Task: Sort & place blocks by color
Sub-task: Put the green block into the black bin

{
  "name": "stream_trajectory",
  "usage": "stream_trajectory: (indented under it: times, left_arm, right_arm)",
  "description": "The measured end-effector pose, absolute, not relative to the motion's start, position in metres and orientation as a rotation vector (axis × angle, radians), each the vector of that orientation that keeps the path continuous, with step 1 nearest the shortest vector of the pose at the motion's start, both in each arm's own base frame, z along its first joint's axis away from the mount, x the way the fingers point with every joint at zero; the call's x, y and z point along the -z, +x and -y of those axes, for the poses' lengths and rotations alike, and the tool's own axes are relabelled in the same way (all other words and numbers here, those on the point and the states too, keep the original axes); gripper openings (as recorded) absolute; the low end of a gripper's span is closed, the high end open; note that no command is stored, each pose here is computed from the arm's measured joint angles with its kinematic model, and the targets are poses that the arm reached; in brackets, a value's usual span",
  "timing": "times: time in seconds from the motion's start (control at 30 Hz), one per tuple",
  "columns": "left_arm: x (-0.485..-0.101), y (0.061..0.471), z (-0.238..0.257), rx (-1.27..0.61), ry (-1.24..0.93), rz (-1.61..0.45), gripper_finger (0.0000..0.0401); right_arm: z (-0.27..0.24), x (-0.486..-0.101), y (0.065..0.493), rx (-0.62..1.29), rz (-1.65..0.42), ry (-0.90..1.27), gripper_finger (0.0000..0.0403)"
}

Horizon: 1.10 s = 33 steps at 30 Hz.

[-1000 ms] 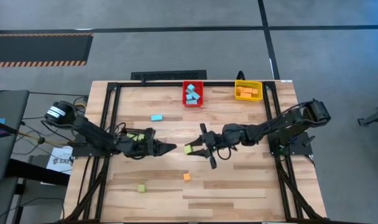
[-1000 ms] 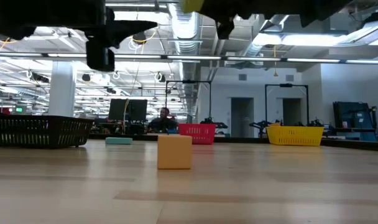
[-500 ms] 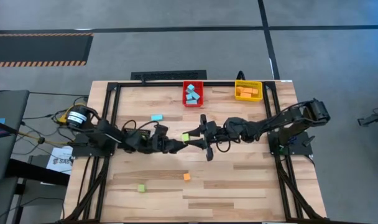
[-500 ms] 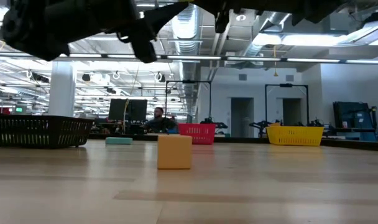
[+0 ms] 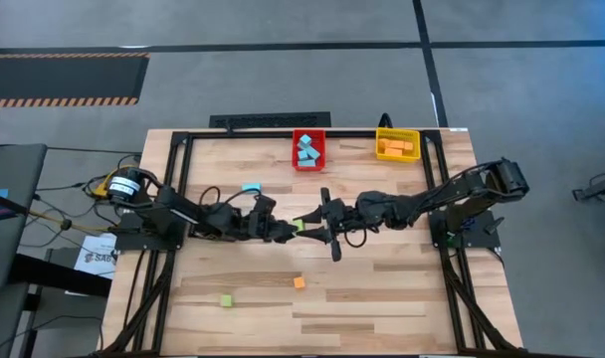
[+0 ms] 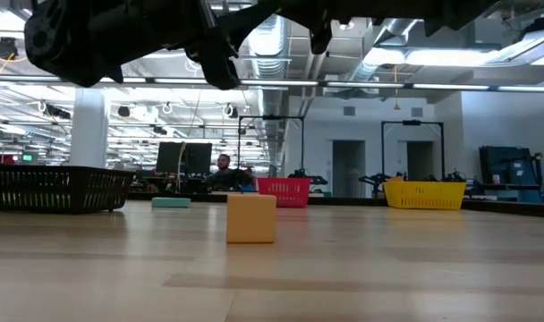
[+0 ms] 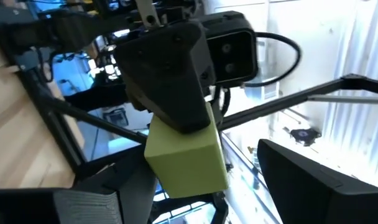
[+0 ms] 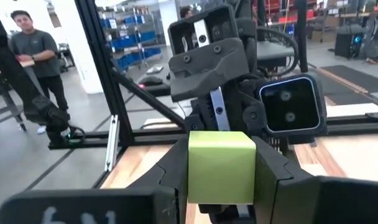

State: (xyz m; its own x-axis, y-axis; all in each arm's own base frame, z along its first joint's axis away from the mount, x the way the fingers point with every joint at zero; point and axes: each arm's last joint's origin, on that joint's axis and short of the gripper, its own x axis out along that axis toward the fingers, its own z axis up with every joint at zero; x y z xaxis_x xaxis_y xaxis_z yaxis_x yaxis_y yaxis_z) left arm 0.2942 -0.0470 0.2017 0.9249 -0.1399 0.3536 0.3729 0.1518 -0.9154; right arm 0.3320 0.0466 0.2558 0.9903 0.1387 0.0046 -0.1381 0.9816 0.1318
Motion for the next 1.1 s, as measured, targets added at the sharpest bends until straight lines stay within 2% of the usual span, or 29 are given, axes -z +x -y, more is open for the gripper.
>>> stream_trajectory:
  times: [0.17, 0.37, 0.5, 0.57, 0.73, 0.87, 0.97, 1.1]
  left_arm:
    - [-0.198, 0.296, 0.045, 0.356, -1.401, 0.157, 0.0212]
    - [-0.196, 0.297, 0.044, 0.347, -1.424, 0.126, 0.0116]
    - [-0.193, 0.298, 0.042, 0.334, -1.429, 0.101, 0.0109]
    - [-0.191, 0.299, 0.04, 0.32, -1.416, 0.073, 0.0109]
    - [-0.184, 0.301, 0.033, 0.26, -1.332, 0.003, 0.0107]
    - [-0.182, 0.298, 0.029, 0.202, -1.285, -0.123, 0.0107]
    - [-0.184, 0.289, 0.025, 0.107, -1.212, -0.252, 0.0107]
    - [-0.193, 0.267, 0.018, -0.049, -1.085, -0.414, 0.0107]
  right_arm:
    - [-0.047, -0.252, 0.332, -0.139, -0.043, 0.126, 0.0117]
    - [-0.047, -0.252, 0.332, -0.15, -0.047, 0.103, 0.0117]
    - [-0.051, -0.251, 0.331, -0.188, -0.064, 0.125, 0.0117]
    - [-0.051, -0.249, 0.331, -0.188, -0.078, 0.143, 0.0148]
    - [-0.046, -0.245, 0.33, -0.166, -0.139, 0.278, 0.0289]
    - [-0.039, -0.234, 0.329, -0.122, -0.273, 0.43, 0.0372]
    - [-0.039, -0.227, 0.327, -0.096, -0.351, 0.483, 0.0391]
    - [-0.048, -0.219, 0.325, -0.107, -0.417, 0.481, 0.037]
